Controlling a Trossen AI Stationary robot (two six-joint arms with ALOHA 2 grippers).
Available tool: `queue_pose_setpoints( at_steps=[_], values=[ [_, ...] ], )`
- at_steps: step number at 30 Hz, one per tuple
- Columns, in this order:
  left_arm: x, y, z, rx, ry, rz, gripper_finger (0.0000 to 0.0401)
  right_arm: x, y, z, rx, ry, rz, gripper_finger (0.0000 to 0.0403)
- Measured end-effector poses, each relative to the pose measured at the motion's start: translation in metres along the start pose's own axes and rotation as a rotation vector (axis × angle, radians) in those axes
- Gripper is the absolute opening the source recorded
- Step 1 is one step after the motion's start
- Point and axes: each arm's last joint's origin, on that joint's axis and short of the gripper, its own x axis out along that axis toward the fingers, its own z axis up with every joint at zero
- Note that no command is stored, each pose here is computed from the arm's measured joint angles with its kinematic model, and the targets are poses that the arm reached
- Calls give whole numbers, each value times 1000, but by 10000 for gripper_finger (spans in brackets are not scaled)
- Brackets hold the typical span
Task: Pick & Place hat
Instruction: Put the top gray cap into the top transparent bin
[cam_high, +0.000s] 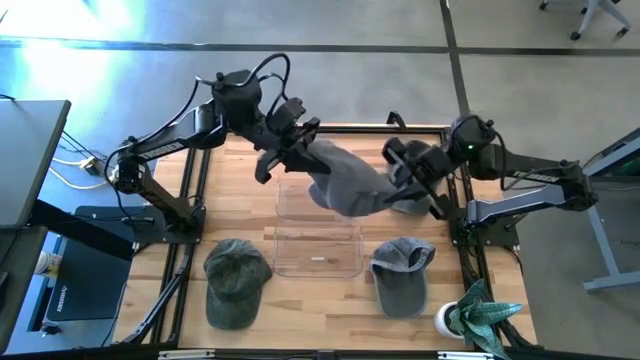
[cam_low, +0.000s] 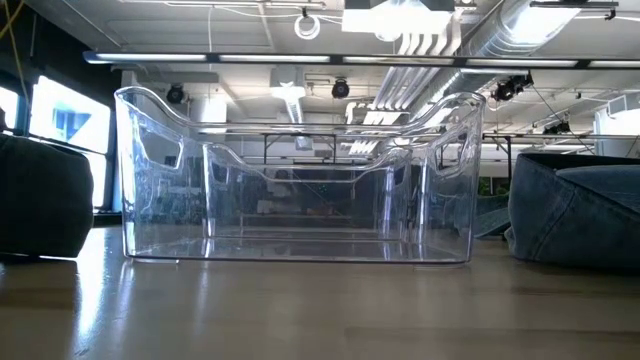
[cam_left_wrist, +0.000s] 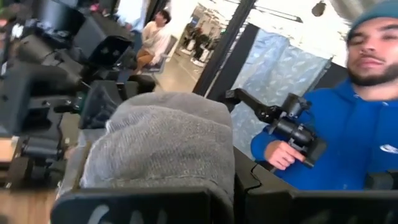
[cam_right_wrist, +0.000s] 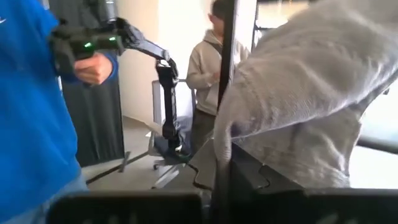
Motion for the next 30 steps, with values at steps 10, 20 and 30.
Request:
queue_pose_setpoints(
  at_steps=[10,20,30],
  values=[
    [-4,51,-27,-154,166,218,122,0,13,-8,325,92,-86,10],
    [-8,78,-58,-46,388,396,236,-24,25,-22,655,203,-392,3],
    [-28,80,-62,103,509,733,225,-17,25,-46,772,121,-354,4]
  ],
)
